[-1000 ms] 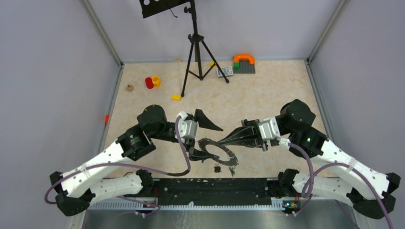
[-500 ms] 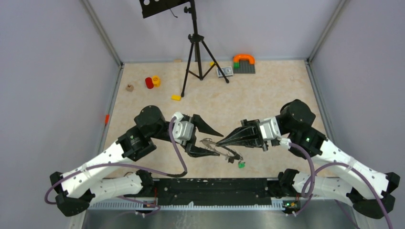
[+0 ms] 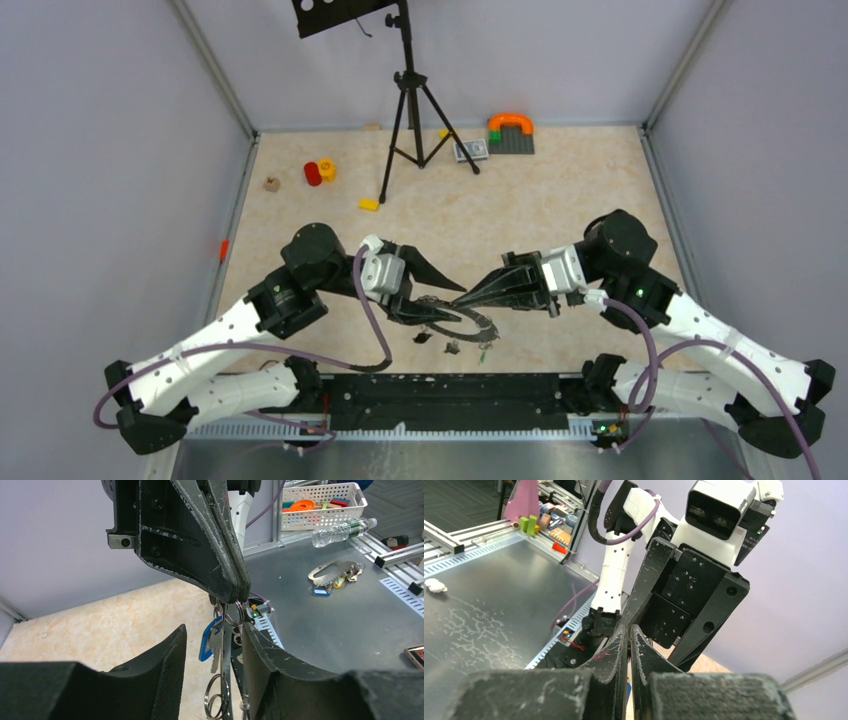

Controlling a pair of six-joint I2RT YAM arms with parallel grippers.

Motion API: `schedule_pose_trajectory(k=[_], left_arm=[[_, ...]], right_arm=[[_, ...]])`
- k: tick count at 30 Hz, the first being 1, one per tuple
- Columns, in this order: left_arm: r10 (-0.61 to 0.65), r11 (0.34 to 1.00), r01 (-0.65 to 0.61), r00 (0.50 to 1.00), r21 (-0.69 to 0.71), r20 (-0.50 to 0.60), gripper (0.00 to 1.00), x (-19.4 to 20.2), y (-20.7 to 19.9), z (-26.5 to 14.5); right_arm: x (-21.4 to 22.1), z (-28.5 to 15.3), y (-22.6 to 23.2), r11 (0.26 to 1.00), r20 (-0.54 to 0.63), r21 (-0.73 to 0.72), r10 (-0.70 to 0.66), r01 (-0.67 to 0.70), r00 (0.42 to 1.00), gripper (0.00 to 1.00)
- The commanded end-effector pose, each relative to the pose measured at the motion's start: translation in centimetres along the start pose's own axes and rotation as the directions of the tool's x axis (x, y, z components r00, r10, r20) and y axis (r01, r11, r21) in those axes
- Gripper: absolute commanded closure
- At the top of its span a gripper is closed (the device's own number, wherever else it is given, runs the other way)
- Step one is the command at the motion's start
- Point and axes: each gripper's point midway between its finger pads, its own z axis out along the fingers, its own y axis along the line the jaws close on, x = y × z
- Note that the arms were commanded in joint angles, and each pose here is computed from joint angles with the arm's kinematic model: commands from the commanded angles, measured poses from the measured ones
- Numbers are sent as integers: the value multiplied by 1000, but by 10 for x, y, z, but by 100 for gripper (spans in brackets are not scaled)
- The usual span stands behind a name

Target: Remove the keys from the keyring

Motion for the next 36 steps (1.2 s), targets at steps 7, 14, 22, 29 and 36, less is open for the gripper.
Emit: schedule_pose_trajectory(k=[7,14,22,29,36], left_arm=[[48,998,-50,997,31,61,85,-16,-9,-2],[99,991,-99,995,-89,-3,100,-9,9,-11],[137,978,-146,988,-147,-66,100,-9,17,-21],[208,957,-237,963,-167,-172,100,-3,24,-32],[438,873,-477,857,-98,-271,100,10,26,-47]], right_arm=[[-13,2,1,999,44,-14,-51,52,998,100],[-14,-5,2,998,10,24,-50,50,999,94],[-19,-16,5,996,-17,77,-51,52,999,64],[-8,-27,-1,984,-72,173,-26,38,997,63],[21,-40,-35,900,-99,424,158,-102,982,64]])
